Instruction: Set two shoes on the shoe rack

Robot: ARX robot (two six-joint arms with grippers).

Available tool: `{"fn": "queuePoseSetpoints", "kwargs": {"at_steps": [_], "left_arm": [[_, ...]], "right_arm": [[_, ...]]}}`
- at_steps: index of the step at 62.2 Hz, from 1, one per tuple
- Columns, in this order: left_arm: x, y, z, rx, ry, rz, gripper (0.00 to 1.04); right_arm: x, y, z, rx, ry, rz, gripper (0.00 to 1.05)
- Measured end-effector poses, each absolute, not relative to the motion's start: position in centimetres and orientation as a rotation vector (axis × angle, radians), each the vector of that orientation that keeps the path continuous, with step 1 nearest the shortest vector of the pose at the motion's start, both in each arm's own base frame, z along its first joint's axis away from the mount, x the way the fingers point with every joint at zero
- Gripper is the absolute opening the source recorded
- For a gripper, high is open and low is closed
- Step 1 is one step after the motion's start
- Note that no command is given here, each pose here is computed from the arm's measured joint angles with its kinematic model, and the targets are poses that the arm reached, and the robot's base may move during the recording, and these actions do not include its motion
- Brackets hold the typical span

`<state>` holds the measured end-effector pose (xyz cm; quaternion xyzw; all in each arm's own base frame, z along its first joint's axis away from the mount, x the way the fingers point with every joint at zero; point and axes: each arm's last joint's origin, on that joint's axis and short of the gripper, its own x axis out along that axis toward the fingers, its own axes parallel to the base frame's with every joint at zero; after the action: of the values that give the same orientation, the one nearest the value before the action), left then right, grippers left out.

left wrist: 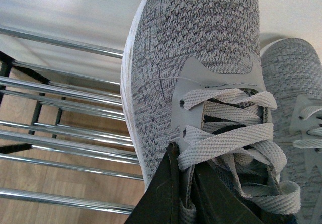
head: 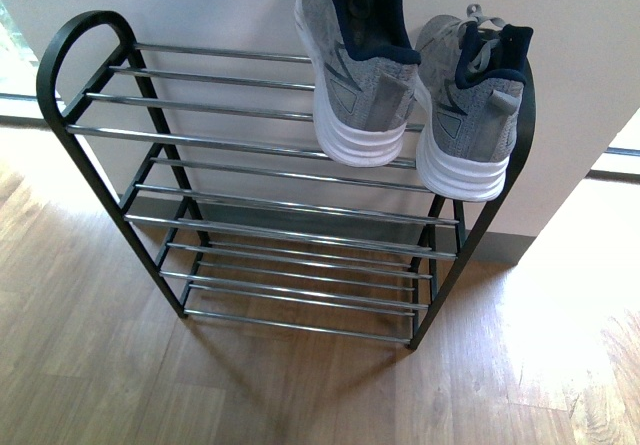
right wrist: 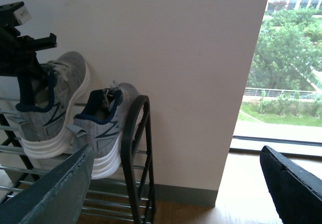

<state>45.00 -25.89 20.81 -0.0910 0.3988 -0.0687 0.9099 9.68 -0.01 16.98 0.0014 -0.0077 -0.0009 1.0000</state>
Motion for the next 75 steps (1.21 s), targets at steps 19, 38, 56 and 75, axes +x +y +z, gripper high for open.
{"fn": "queuePoseSetpoints", "kwargs": {"at_steps": [19, 38, 56, 75], "left_arm": [[44.1, -28.4, 18.3, -0.184, 0.901, -0.165, 0.01], [43.9, -26.7, 17.1, -0.175, 0.923, -0.133, 0.01], [44.8, -26.9, 18.0, -0.17, 0.877, -0.145, 0.01], [45.4, -25.7, 17.8, -0.299, 0.892, -0.183, 0.39]], "right_arm": [[9.7, 0.0, 17.0, 0.003, -0.015, -0.002, 0.95], [9.7, 0.0, 17.0, 0.003, -0.015, -0.002, 0.95], [9.7, 0.0, 17.0, 0.003, -0.015, -0.002, 0.95], [9.7, 0.0, 17.0, 0.003, -0.015, -0.002, 0.95]]}}
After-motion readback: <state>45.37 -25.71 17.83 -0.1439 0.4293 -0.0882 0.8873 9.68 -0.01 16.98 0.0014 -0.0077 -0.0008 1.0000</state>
